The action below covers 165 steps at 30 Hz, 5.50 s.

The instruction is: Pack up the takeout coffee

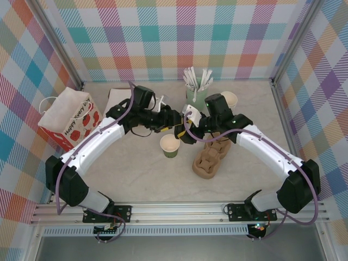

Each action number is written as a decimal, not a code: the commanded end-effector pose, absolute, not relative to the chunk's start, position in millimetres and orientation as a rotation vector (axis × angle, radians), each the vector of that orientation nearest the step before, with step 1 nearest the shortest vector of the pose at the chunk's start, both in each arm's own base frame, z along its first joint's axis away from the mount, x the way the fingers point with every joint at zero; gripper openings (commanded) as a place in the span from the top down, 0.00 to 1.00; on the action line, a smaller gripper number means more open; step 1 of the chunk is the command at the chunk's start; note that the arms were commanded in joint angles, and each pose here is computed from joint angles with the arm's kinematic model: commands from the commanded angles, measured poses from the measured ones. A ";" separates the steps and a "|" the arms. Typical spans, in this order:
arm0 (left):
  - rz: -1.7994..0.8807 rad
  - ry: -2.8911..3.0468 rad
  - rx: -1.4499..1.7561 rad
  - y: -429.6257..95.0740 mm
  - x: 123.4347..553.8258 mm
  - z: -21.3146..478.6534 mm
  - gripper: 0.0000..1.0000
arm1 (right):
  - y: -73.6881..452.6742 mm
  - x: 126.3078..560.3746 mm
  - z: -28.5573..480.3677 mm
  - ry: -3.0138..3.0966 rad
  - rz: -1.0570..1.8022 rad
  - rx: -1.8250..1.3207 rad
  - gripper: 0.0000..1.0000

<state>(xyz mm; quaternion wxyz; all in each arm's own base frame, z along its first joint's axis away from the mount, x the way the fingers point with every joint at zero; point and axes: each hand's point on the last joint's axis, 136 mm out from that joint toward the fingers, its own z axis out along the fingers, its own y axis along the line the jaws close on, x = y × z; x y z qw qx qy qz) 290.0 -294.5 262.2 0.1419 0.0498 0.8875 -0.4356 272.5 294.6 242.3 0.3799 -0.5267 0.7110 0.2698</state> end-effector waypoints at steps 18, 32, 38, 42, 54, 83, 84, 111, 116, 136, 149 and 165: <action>-1.292 2.485 0.246 -303.4 283.2 279.2 0.82 | 292.8 266.4 261.9 1.785 0.714 -1.301 0.18; -1.499 2.325 0.175 -297.8 285.6 312.5 0.90 | 258.8 234.6 300.1 1.385 0.761 -1.168 0.00; -1.626 2.278 0.171 -297.4 274.3 336.8 0.91 | 261.3 237.2 320.0 1.215 0.725 -1.133 0.00; -1.681 2.234 0.182 -299.9 271.4 350.2 0.92 | 269.2 243.8 329.2 1.168 0.736 -1.142 0.00; -1.711 2.219 0.180 -302.2 271.0 354.1 0.93 | 296.6 264.3 343.0 1.110 0.773 -1.190 0.00; -1.731 2.178 0.223 -303.8 270.0 369.1 0.95 | 305.3 251.1 316.8 1.184 0.933 -1.280 0.20; -1.732 2.176 0.224 -303.9 269.9 369.5 0.95 | 305.5 251.0 315.7 1.188 0.937 -1.279 0.21; -1.387 2.367 0.094 -267.3 271.6 316.5 0.43 | 291.0 259.5 279.2 1.572 0.889 -1.282 0.27; -1.054 2.440 -0.058 -213.4 274.3 285.9 0.35 | 282.4 262.3 262.0 1.770 0.867 -1.270 0.27; -0.145 2.455 -0.450 -65.2 242.7 175.0 0.27 | 313.0 282.7 188.8 2.336 0.250 -1.479 0.26; -0.072 2.449 -0.526 -49.2 230.9 146.6 0.22 | 337.5 286.5 159.1 2.331 0.089 -1.655 0.25; -0.064 2.452 -0.526 -49.5 232.8 142.8 0.21 | 356.3 282.0 142.7 2.318 0.100 -1.746 0.25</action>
